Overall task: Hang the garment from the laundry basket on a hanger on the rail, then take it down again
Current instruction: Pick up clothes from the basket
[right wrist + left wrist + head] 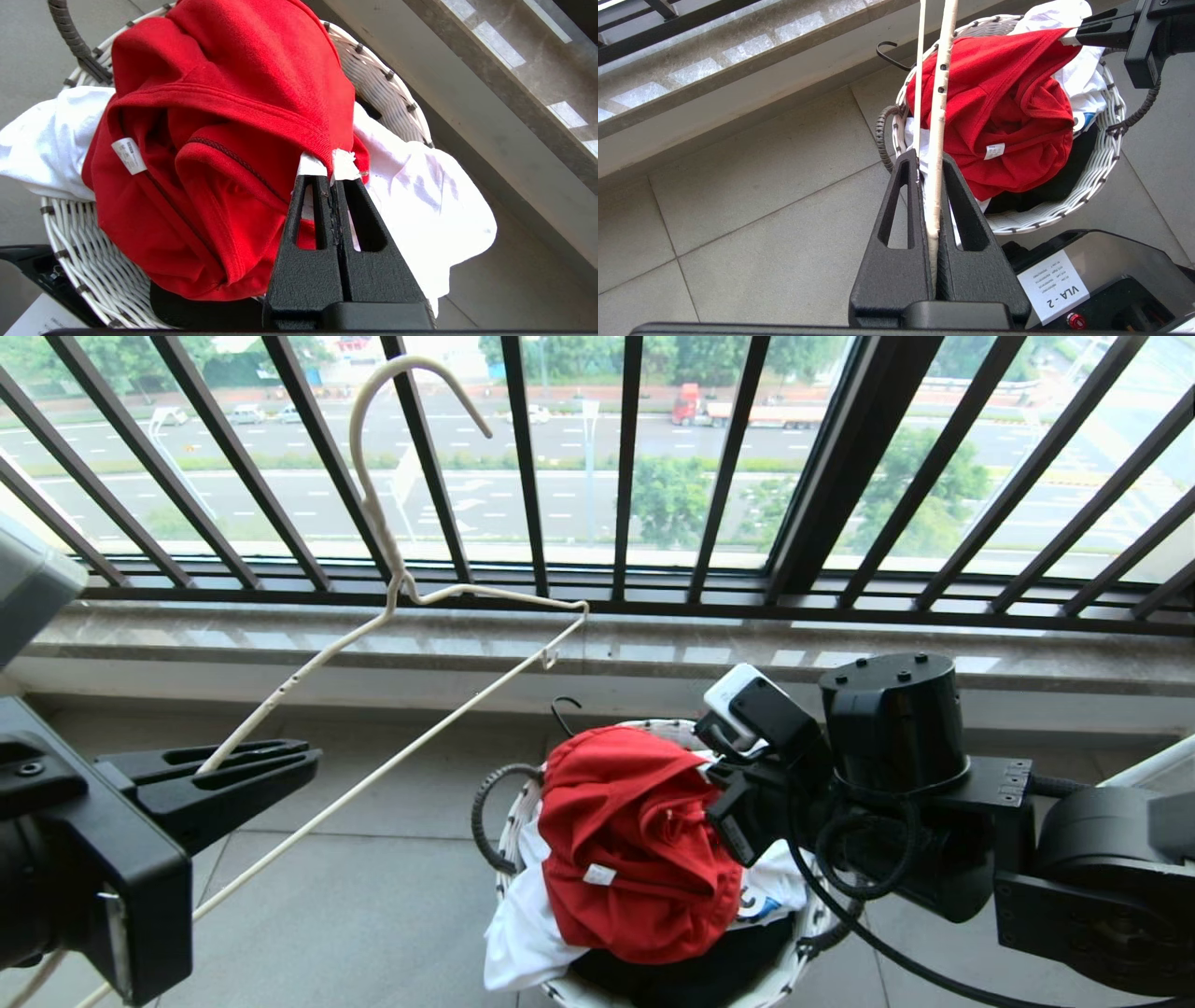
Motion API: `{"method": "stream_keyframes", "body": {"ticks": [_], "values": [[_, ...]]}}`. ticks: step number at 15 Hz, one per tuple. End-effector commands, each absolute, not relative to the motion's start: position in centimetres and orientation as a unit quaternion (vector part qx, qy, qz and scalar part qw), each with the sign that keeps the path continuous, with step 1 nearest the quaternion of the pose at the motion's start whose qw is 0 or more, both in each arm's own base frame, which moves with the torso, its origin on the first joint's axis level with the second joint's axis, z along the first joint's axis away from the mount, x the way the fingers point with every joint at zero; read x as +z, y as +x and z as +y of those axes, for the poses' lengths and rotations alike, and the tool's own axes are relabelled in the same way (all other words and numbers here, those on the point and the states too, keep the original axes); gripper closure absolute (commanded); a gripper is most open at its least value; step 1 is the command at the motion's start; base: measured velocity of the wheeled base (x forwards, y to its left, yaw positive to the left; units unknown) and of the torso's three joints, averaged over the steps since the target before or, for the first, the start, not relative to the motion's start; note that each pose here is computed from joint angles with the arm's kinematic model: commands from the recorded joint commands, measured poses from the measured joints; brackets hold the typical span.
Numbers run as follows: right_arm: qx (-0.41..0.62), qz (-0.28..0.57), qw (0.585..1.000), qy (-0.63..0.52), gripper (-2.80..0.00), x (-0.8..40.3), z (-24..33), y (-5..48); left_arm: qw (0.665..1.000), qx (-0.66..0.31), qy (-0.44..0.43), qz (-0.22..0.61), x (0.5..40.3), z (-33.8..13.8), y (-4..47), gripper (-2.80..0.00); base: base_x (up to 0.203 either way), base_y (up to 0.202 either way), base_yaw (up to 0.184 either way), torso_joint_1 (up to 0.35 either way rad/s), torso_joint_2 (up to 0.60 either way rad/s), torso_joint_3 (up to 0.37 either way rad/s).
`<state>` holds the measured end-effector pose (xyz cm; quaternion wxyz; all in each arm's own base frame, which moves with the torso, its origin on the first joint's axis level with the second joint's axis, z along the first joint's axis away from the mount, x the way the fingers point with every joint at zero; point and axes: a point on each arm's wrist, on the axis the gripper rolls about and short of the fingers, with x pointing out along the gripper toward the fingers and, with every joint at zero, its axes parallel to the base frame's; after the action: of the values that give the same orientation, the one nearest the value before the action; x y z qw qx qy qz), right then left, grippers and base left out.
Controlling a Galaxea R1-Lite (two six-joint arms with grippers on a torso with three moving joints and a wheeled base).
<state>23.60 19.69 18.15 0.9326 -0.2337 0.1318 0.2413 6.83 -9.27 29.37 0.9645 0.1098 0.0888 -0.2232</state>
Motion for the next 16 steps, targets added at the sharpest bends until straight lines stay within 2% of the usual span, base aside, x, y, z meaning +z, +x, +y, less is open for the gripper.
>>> {"method": "stream_keyframes", "body": {"ticks": [1,4,8,16], "values": [[0.233,0.143,0.931,-0.241,0.00,17.7,18.8,23.4,0.965,-0.222,0.111,0.089,29.3,-9.3,6.8,0.00,0.000,0.000,0.000,0.000,0.00,0.000],[0.240,0.191,0.913,-0.268,0.00,15.9,18.9,23.6,0.965,-0.221,0.109,0.087,29.4,-9.2,6.8,0.00,0.000,0.000,0.000,0.000,0.00,0.000],[0.240,0.182,0.915,-0.269,0.00,16.1,19.9,24.6,0.966,-0.221,0.106,0.085,29.6,-9.0,6.7,0.00,0.000,0.000,0.000,0.000,0.00,0.000],[0.275,0.161,0.905,-0.281,0.00,16.9,21.5,22.9,0.966,-0.221,0.111,0.079,29.7,-8.8,6.6,0.00,0.000,0.000,0.000,0.000,0.00,0.000]]}}
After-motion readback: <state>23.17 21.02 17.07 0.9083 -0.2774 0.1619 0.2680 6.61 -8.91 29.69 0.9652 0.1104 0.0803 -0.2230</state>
